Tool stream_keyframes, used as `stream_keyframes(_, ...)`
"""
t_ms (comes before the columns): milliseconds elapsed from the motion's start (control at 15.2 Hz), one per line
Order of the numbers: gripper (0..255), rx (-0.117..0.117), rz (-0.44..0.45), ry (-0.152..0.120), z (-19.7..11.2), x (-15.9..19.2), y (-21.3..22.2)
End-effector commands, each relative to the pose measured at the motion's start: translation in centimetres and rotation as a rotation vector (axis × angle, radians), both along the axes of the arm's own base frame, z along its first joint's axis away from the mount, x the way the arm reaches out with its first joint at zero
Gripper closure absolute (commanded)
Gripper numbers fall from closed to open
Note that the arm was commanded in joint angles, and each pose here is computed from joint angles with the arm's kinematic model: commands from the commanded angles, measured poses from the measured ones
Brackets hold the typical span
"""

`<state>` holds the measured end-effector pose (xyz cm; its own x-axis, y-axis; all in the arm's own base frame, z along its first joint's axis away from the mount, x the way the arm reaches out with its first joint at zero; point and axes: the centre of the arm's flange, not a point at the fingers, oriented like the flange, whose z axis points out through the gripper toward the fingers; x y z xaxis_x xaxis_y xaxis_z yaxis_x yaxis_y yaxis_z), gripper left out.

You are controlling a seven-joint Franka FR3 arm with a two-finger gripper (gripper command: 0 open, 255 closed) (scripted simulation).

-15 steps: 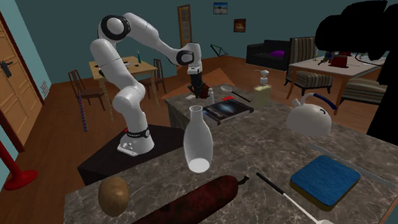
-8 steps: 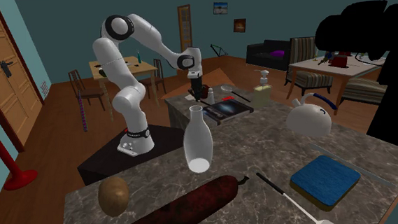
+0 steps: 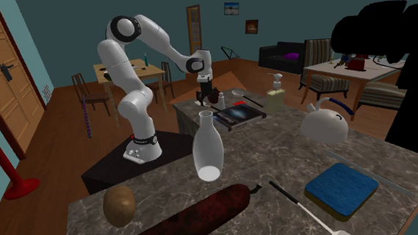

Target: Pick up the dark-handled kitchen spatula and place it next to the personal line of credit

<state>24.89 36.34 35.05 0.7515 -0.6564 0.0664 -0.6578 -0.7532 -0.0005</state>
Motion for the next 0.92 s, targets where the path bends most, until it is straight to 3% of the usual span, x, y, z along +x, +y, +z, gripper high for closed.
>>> stream_keyframes(0,0,0.000,0.000,0.000,0.0,0.0,0.0)
stream_keyframes(66,0,0.000,0.000,0.000,0.0,0.0,0.0)
stream_keyframes(330,0,0.000,0.000,0.000,5.0,-0.3,0.2)
stream_keyframes(858,0,0.000,0.000,0.000,5.0,-0.3,0.2)
